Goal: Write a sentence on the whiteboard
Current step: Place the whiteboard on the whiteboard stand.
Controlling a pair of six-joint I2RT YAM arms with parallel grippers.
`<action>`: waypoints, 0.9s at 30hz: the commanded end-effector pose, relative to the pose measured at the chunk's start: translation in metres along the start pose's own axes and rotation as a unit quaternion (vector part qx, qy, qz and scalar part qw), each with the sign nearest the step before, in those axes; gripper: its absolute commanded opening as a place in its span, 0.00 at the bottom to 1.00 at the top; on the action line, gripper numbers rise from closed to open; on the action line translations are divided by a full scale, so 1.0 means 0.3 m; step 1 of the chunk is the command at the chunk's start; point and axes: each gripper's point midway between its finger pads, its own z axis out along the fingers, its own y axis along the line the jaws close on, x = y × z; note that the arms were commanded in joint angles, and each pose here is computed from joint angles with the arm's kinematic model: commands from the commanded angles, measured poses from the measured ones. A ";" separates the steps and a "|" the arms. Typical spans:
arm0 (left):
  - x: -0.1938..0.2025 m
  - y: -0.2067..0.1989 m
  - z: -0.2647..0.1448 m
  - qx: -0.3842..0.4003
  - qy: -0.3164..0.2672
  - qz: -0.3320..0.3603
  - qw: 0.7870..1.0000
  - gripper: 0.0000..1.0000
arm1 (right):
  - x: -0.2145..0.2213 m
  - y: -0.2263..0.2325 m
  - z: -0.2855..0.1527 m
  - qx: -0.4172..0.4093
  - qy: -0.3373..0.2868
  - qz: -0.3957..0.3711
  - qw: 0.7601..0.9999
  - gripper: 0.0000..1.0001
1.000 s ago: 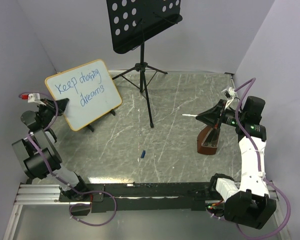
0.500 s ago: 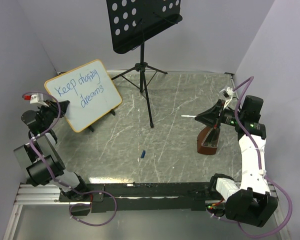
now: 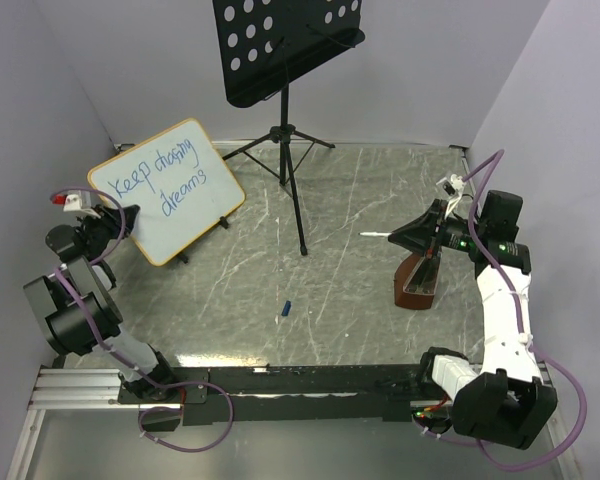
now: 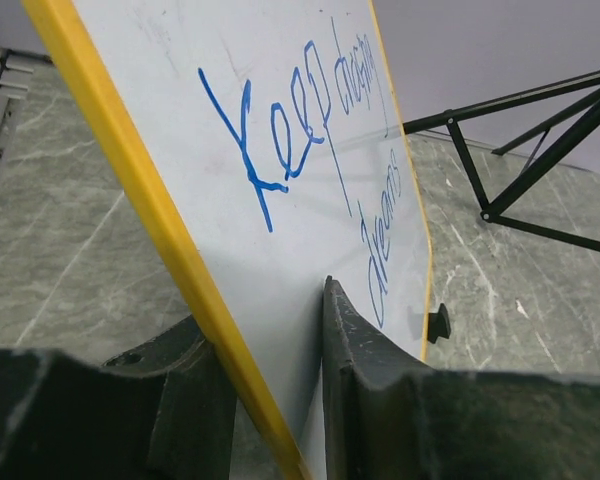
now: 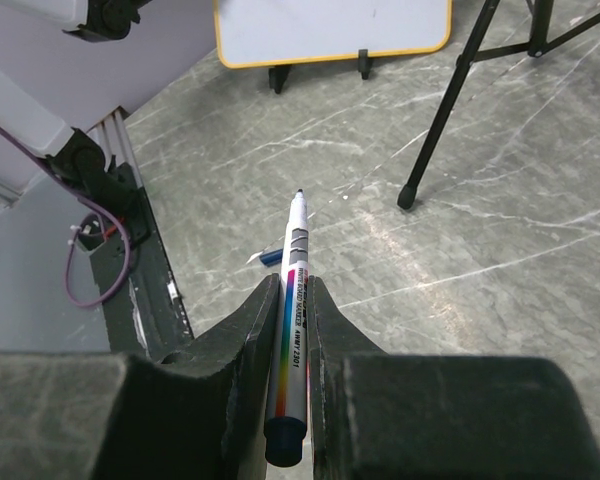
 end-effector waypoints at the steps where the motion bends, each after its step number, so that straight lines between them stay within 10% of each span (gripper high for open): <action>1: -0.014 0.162 0.008 -0.053 0.001 0.228 0.972 0.21 | -0.058 0.035 0.001 -0.023 -0.008 -0.039 0.999 0.00; 27: 0.039 0.261 0.011 -0.063 0.034 0.352 0.933 0.28 | -0.050 0.025 0.014 -0.035 -0.002 -0.024 0.999 0.00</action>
